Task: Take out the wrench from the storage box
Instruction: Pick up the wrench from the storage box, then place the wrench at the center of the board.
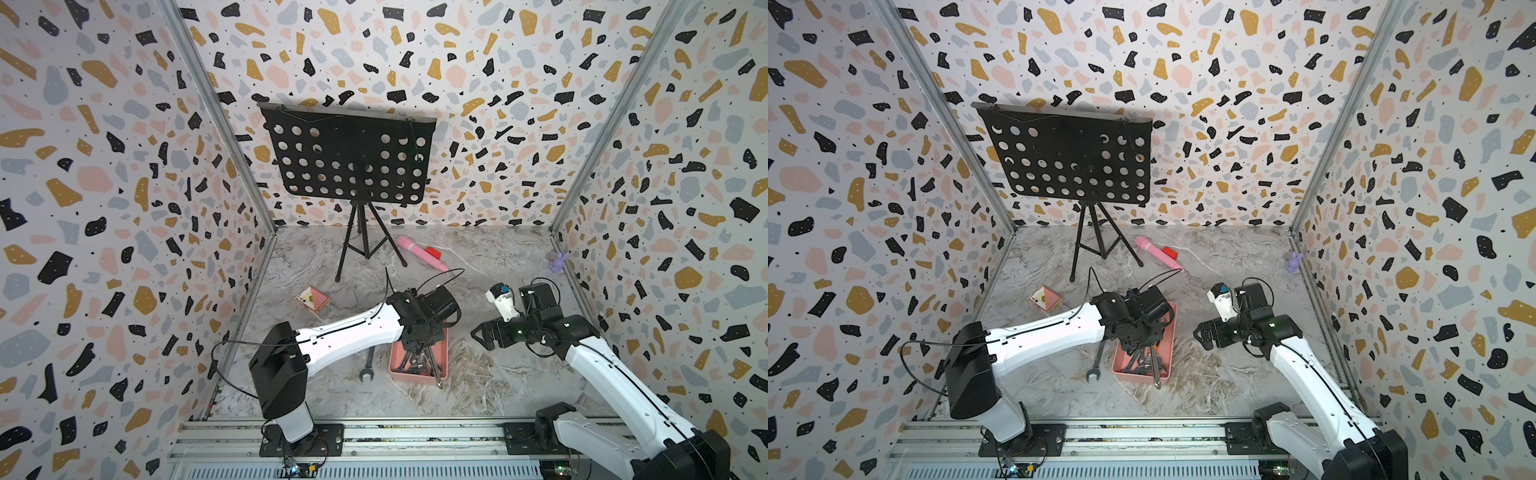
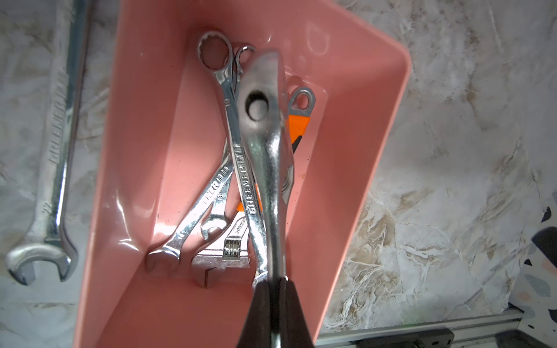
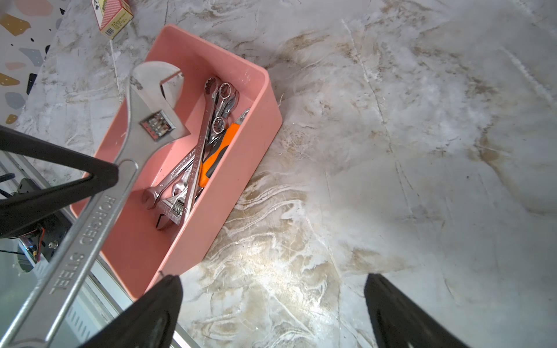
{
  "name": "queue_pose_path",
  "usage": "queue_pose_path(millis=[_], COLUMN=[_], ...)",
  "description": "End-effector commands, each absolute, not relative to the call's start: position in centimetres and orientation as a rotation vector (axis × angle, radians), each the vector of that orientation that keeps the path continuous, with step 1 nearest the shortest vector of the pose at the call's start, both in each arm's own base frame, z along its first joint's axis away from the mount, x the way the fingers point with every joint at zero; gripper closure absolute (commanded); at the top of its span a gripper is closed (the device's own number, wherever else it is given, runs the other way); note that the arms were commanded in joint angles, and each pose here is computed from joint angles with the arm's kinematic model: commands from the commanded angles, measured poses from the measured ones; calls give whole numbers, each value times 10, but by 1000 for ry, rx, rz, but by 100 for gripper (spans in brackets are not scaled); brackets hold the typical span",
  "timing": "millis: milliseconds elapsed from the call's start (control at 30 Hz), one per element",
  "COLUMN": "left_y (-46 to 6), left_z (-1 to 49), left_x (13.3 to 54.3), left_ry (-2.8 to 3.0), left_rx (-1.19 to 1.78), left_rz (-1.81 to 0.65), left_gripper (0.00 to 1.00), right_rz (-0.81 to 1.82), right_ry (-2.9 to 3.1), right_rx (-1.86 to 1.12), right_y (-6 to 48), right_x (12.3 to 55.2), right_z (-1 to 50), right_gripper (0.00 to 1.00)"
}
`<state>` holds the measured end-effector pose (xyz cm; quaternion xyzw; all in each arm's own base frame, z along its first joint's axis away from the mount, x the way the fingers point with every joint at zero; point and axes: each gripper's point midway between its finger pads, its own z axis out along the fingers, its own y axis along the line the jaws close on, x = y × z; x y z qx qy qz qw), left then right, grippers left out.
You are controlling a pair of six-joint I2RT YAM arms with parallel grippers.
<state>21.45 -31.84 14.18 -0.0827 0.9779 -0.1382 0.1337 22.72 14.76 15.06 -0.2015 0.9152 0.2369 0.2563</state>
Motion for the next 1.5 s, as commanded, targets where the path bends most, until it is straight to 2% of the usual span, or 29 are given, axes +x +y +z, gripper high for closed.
queue_pose_path(millis=[0,200,500,667,1000,1467], left_y=[-318,-297,-219,-189,-166,-132], left_z=[189,208,216,196,142,78], left_x=[230,239,254,260,272,291], left_ry=[2699,2650,2618,2656,2701,2728], left_rx=[-115,22,26,143,314,216], left_rz=[-470,-433,-382,-318,-363,-360], left_gripper=[100,100,100,100,100,100], right_rz=[633,643,649,650,671,656], right_ry=[2445,2443,2434,2419,2402,2418], right_rx=[-563,-565,-564,-565,-544,-530], right_y=[150,151,153,154,156,155], right_x=[233,235,238,240,242,245], right_z=[163,164,167,173,178,178], right_gripper=[0,0,0,0,0,0])
